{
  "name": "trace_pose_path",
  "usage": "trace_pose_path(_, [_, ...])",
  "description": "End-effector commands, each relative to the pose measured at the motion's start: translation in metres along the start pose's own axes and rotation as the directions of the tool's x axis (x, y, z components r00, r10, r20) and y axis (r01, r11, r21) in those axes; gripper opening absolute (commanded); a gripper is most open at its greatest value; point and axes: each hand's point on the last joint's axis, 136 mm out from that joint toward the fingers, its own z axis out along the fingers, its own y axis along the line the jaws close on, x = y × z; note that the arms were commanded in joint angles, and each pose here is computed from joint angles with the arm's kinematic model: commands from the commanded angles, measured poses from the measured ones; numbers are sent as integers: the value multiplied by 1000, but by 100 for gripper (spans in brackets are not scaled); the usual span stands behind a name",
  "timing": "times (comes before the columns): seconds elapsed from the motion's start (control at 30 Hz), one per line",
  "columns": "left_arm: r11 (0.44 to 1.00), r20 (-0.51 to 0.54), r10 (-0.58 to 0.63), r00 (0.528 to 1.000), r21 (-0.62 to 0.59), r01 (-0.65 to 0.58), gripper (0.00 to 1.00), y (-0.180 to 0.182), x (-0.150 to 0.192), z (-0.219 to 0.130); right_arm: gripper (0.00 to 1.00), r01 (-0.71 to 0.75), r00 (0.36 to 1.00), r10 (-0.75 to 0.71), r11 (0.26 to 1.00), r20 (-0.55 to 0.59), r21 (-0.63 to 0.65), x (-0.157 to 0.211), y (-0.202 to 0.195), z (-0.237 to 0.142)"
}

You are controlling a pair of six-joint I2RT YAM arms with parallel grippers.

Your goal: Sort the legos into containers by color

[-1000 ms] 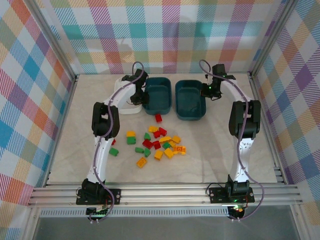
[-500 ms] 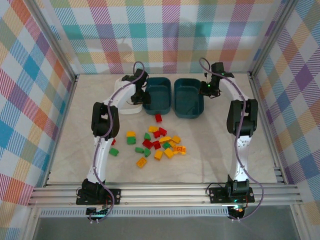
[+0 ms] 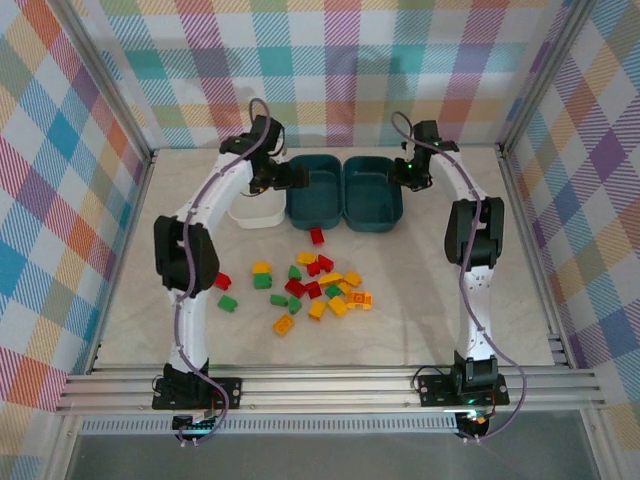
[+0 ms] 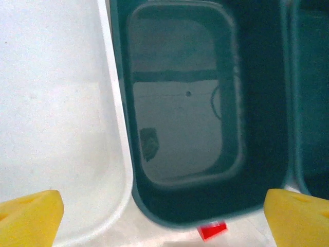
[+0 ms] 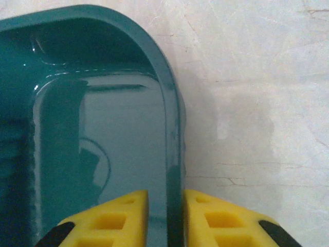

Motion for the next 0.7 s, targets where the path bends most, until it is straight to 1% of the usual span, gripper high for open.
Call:
trace_pose_path(0.0, [997,34,-43,998,66,41,100,-14,6,-24,43,-5,1000,5,1000,13,-11,-4,9,-12])
trace_pose_path(0.03, [996,38,-51,998,77,48,100,-15,9,-29,46,-9,1000,9,1000,27,-15,-7,10,-16])
trace_pose_path(0.13, [994,57,-80,995,83,75,100,-12,21,-44,49,-9,997,11,999,73,-34,-16,19,-37])
trace_pose_path(0.23, [993,110,-110,988,60,104,100,-1,33,-66,57,-1,989,3,1000,146,-14,-30,26,-73])
trace_pose_path(0.27, [992,133,-122,984,43,117,100,5,38,-75,59,3,984,-1,1000,181,-8,-34,29,-92])
trace_pose_path(0.37, [985,187,-170,967,14,170,100,21,59,-96,63,5,971,-10,1000,240,20,-30,33,-133])
trace_pose_path(0.43, [978,205,-205,957,16,207,100,30,78,-105,66,6,971,-8,1000,240,11,-6,37,-152])
trace_pose_path(0.5, [964,211,-264,941,19,266,100,42,105,-108,71,29,975,-24,999,222,-21,37,51,-161])
trace_pose_path(0.57, [947,200,-320,926,57,315,100,48,132,-103,75,92,979,-85,995,184,-31,90,69,-162])
trace_pose_path(0.67, [926,144,-374,916,114,360,100,50,172,-93,79,203,977,-201,979,71,-18,184,89,-154])
